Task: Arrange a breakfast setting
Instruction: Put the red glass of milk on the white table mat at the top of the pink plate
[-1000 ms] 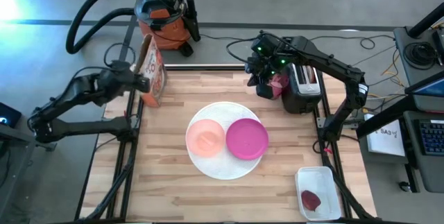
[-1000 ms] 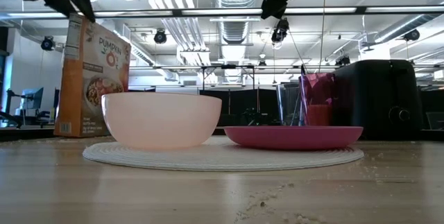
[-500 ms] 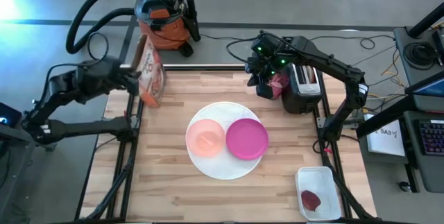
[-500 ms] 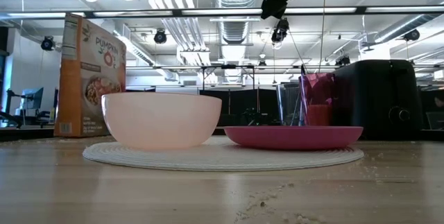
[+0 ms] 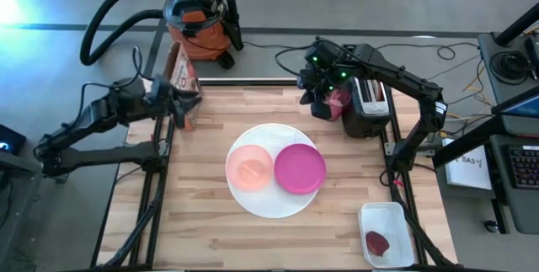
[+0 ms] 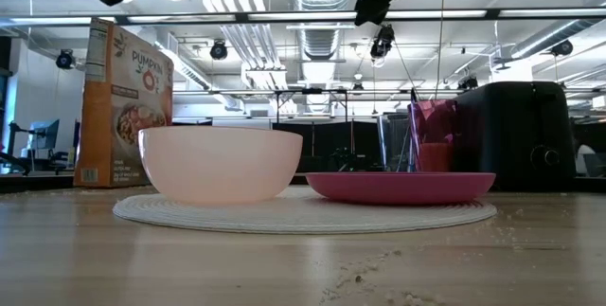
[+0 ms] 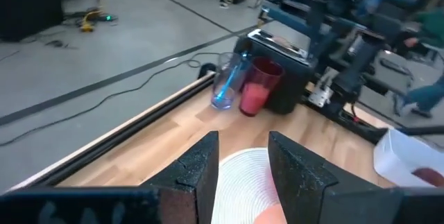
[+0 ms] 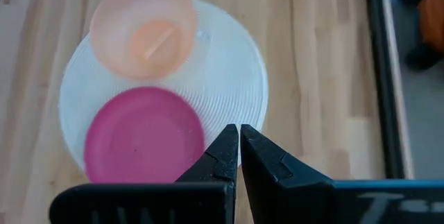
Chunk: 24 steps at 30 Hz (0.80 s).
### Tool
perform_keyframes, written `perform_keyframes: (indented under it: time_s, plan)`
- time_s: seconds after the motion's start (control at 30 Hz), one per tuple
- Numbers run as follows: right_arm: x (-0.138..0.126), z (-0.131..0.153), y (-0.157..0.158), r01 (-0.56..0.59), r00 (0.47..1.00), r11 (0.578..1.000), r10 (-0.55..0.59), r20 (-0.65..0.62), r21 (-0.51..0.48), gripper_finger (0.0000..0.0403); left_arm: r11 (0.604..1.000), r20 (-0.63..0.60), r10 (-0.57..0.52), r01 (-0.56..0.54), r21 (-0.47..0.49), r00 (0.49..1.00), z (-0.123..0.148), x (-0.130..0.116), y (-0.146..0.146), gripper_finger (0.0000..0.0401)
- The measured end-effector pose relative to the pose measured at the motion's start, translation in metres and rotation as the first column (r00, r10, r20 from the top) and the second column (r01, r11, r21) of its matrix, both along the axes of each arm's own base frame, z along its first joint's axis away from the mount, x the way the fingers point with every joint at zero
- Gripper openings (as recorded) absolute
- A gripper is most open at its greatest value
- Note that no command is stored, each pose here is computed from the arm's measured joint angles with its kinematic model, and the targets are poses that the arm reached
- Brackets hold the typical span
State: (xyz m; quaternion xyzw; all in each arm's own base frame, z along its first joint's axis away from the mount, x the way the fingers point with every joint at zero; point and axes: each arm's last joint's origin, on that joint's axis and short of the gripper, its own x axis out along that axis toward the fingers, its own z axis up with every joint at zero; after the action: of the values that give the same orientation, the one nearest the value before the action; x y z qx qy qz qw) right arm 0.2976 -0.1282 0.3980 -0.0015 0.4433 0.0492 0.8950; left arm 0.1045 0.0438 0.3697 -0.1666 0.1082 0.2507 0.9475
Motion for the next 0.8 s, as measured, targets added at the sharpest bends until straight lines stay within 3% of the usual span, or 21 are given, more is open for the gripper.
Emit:
perform_keyframes:
  time_s: [0.2,0.4,0.53,0.8]
  plan:
    - [0.008,0.006,-0.004,-0.004,0.995,0.999,0.009,0.102,-0.053,0.0009,0.990,-0.061,-0.106,0.111,0.087,0.993,-0.001,0.007,-0.003,0.0109]
    - [0.013,0.011,-0.006,0.163,0.973,0.983,-0.174,0.154,0.086,0.0009,0.969,-0.061,-0.124,0.135,0.209,0.990,0.004,0.008,-0.003,0.0109]
    - [0.017,0.015,-0.008,0.142,0.965,0.989,-0.149,0.214,0.049,0.0009,0.939,-0.073,-0.130,0.146,0.312,0.989,0.009,0.009,-0.003,0.0109]
    - [0.019,0.013,-0.008,0.152,0.966,0.986,-0.163,0.201,0.068,0.0009,0.944,-0.082,-0.130,0.149,0.294,0.988,0.007,0.013,-0.002,0.0109]
